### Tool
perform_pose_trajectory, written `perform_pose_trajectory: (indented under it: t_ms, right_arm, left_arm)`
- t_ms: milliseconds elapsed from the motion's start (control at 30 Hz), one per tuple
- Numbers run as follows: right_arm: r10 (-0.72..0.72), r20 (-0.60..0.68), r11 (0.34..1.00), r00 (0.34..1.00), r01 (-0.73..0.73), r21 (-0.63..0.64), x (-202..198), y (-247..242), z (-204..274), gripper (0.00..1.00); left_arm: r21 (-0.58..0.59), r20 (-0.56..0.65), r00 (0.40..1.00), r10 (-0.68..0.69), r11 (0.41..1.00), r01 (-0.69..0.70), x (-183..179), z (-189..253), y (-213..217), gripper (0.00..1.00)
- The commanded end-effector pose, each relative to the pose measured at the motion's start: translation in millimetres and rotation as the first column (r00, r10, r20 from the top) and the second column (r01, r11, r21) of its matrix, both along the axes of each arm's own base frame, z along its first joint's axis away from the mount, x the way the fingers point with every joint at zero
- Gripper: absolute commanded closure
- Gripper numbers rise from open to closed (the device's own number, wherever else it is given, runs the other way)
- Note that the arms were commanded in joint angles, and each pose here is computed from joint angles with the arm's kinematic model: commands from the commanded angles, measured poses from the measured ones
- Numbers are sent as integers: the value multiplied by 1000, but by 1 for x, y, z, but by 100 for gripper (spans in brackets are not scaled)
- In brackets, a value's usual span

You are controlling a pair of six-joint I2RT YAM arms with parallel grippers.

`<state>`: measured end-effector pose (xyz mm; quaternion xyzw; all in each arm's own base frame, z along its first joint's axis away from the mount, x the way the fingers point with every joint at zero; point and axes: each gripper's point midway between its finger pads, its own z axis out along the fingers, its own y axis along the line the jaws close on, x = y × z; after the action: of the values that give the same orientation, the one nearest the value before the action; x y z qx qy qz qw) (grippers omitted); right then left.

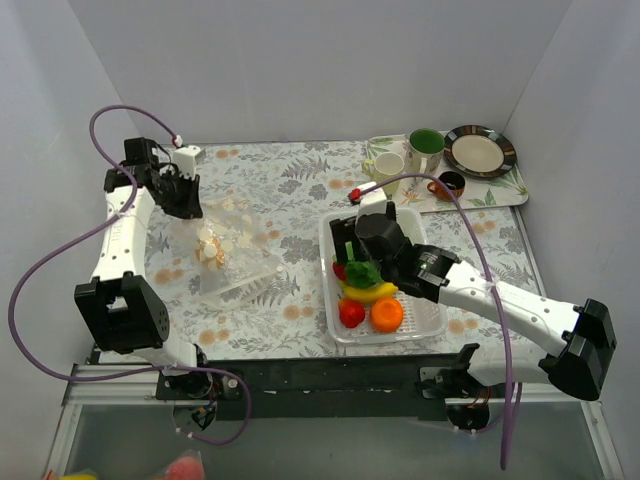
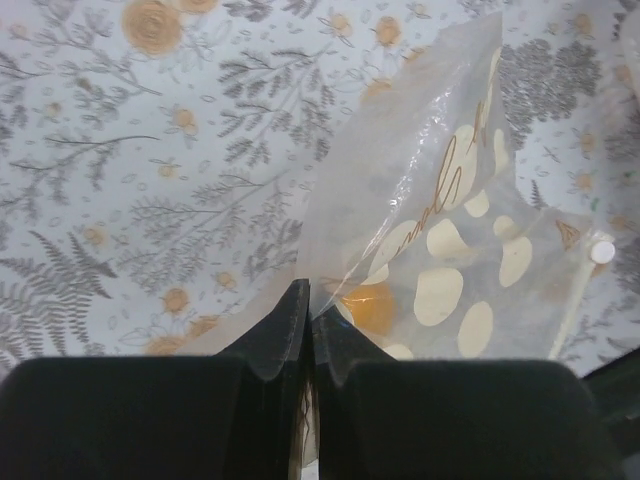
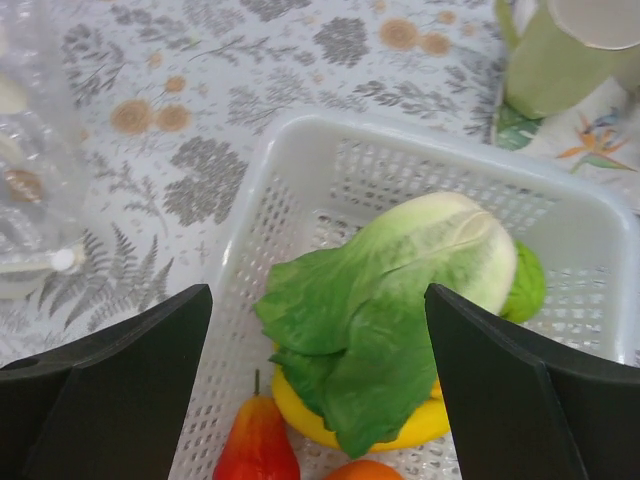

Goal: Open the zip-top bag and remove the fake food

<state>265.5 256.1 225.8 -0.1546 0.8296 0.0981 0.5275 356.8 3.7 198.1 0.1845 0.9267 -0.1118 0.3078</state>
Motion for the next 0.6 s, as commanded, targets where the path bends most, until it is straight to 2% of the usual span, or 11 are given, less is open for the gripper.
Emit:
perform_pose_trajectory:
  t_ms: [0, 167, 233, 300, 333, 433, 567]
  right_arm:
    - [223, 36, 971, 974, -225, 86, -27, 51, 2, 6]
    - [359, 26, 932, 933, -359, 46, -59, 79, -11, 8]
    - [424, 55, 901, 904, -427, 77, -70, 91, -6, 8]
    - [518, 62, 846, 853, -522, 108, -91, 103, -8, 9]
    - [565, 78, 810, 821, -570, 137, -101, 111, -4, 10]
    - [648, 105, 735, 755, -655, 177, -122, 124, -4, 13]
    - [725, 75, 666, 685, -724, 180, -144, 144, -22, 18]
  left_arm:
    - [-133, -160, 986, -37, 991, 16, -44, -18, -31, 100]
    - [-11, -218, 975, 30, 999, -34, -50, -68, -9, 100]
    - [67, -242, 967, 83, 995, -69, -51, -85, 5, 100]
    - [46, -236, 965, 110, 994, -102, -43, -68, 3, 100]
    - [-38, -240, 969, 65, 996, -77, -44, -59, -12, 100]
    - [-37, -207, 975, 85, 995, -94, -35, -52, -11, 100]
    - [-8, -289, 951, 109, 993, -116, -44, -82, -6, 100]
